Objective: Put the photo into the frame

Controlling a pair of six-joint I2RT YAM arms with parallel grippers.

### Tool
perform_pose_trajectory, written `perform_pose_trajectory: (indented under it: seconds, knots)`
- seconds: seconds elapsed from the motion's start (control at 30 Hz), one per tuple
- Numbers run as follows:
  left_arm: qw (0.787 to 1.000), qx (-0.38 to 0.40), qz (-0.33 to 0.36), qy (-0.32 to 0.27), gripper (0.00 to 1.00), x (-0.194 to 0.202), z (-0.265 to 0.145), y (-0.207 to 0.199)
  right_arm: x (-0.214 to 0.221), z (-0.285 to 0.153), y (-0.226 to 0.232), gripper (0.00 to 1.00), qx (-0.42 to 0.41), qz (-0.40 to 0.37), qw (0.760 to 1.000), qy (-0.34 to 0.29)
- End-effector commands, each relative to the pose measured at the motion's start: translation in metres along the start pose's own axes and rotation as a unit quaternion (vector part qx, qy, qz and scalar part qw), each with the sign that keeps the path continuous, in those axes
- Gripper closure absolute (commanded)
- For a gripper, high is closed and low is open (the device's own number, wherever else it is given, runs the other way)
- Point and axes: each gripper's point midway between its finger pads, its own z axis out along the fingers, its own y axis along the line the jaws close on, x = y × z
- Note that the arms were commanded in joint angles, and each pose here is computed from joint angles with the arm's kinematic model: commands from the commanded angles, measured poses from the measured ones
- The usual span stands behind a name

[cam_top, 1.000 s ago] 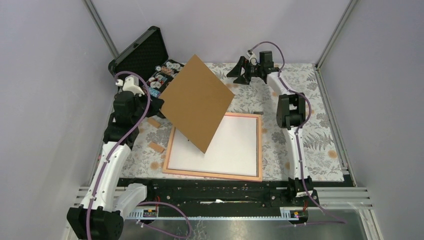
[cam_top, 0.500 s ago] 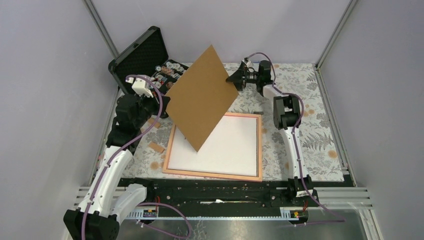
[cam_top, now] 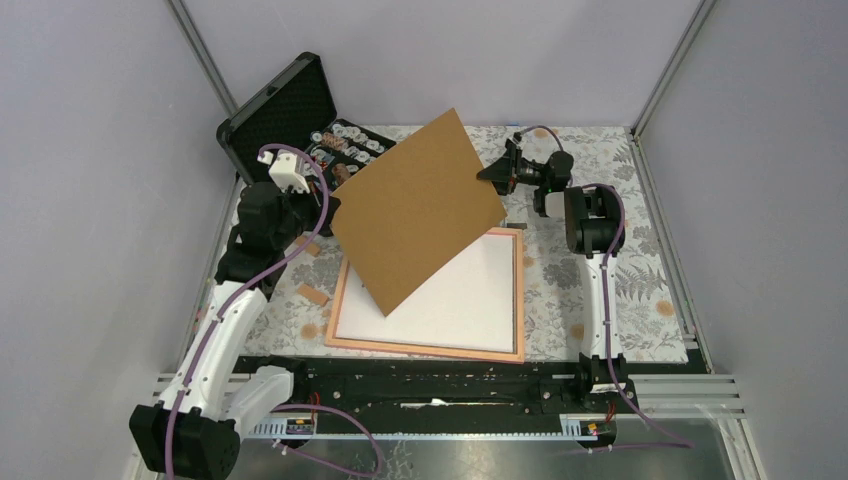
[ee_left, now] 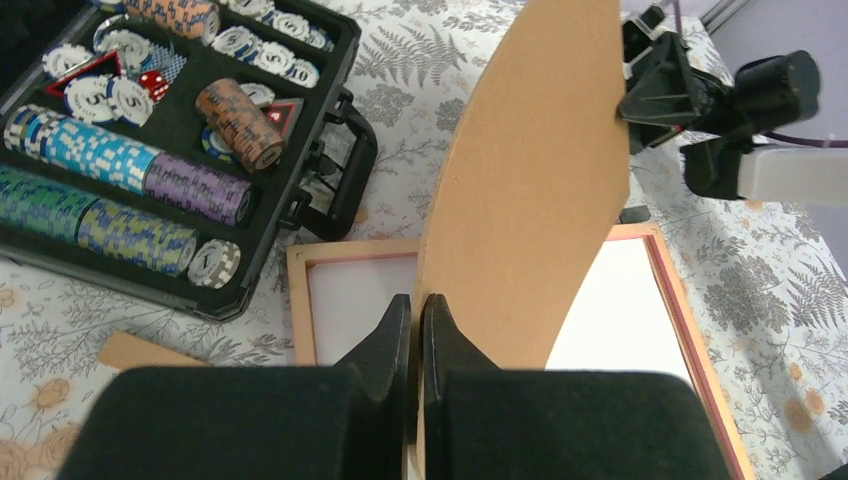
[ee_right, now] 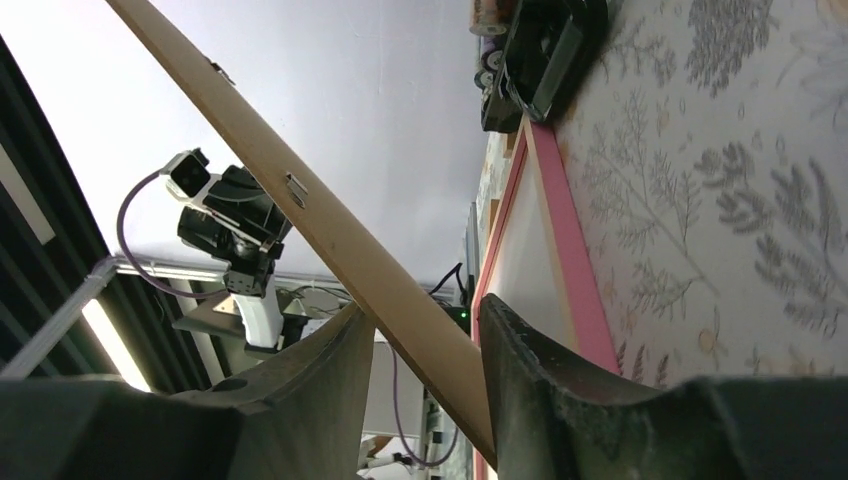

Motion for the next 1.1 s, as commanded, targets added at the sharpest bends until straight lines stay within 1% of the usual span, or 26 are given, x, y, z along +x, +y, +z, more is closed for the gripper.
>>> perform_pose_trajectory:
  seconds: [0.0, 0.07, 0.17, 0.27, 0.3, 0.33, 0.37, 0.43, 0.53, 0.57, 0.73, 0.8, 0.87, 0.93, 1.0, 1.03, 1.07]
  knots:
    - [0.996, -0.082, 0.007, 0.017, 1.0, 0.003, 0.01, 0.034, 0.045, 0.023, 0.114, 0.53, -0.042, -0.161, 0.985, 0.055]
    - [0.996, -0.083, -0.003, 0.016, 1.0, 0.001, 0.013, 0.035, 0.054, 0.021, 0.123, 0.54, -0.043, -0.159, 0.985, 0.05]
    - [0.996, -0.087, -0.023, 0.013, 1.0, -0.002, 0.015, 0.038, 0.067, 0.018, 0.135, 0.63, -0.045, -0.153, 0.986, 0.039]
    - [0.995, -0.091, -0.041, 0.014, 1.0, -0.005, 0.017, 0.042, 0.081, 0.013, 0.143, 0.79, -0.044, -0.148, 0.988, 0.028]
    - [0.994, -0.101, -0.048, 0.015, 0.93, -0.006, 0.017, 0.046, 0.084, 0.01, 0.145, 0.86, -0.044, -0.143, 0.989, 0.02]
    - [0.991, -0.123, -0.058, 0.015, 0.79, -0.007, 0.016, 0.053, 0.085, 0.007, 0.147, 0.93, -0.044, -0.139, 0.989, 0.008]
    - [0.987, -0.145, -0.067, 0.017, 0.62, -0.007, 0.015, 0.06, 0.088, 0.002, 0.151, 0.99, -0.044, -0.135, 0.99, -0.001]
    - [0.981, -0.177, -0.075, 0.022, 0.45, -0.006, 0.012, 0.071, 0.093, -0.008, 0.151, 1.0, -0.039, -0.122, 0.992, -0.022]
    - [0.976, -0.199, -0.083, 0.016, 0.17, -0.01, 0.008, 0.077, 0.103, -0.022, 0.146, 1.0, -0.024, -0.092, 0.994, -0.053]
    - [0.976, -0.201, -0.087, 0.013, 0.13, -0.012, 0.007, 0.077, 0.107, -0.024, 0.141, 1.0, -0.014, -0.092, 0.994, -0.06]
    - [0.974, -0.206, -0.092, -0.008, 0.02, -0.022, 0.0, 0.075, 0.121, -0.031, 0.13, 1.0, 0.04, -0.077, 0.992, -0.097]
    - [0.972, -0.219, -0.089, -0.013, 0.01, -0.028, -0.007, 0.078, 0.121, -0.034, 0.133, 1.0, 0.061, -0.067, 0.989, -0.114]
    - [0.968, -0.238, -0.078, -0.021, 0.01, -0.034, -0.015, 0.082, 0.122, -0.038, 0.131, 1.0, 0.099, -0.052, 0.985, -0.134]
    - [0.968, -0.238, -0.07, -0.031, 0.01, -0.041, -0.02, 0.079, 0.124, -0.042, 0.134, 1.0, 0.134, -0.059, 0.978, -0.146]
    - [0.973, -0.217, -0.07, -0.036, 0.01, -0.045, -0.022, 0.07, 0.121, -0.051, 0.138, 1.0, 0.167, -0.053, 0.97, -0.168]
    - [0.98, -0.185, -0.066, -0.036, 0.03, -0.049, -0.02, 0.058, 0.119, -0.056, 0.143, 1.0, 0.171, -0.049, 0.967, -0.182]
    - [0.989, -0.133, -0.059, -0.029, 0.06, -0.049, -0.016, 0.039, 0.117, -0.06, 0.146, 1.0, 0.17, -0.036, 0.966, -0.193]
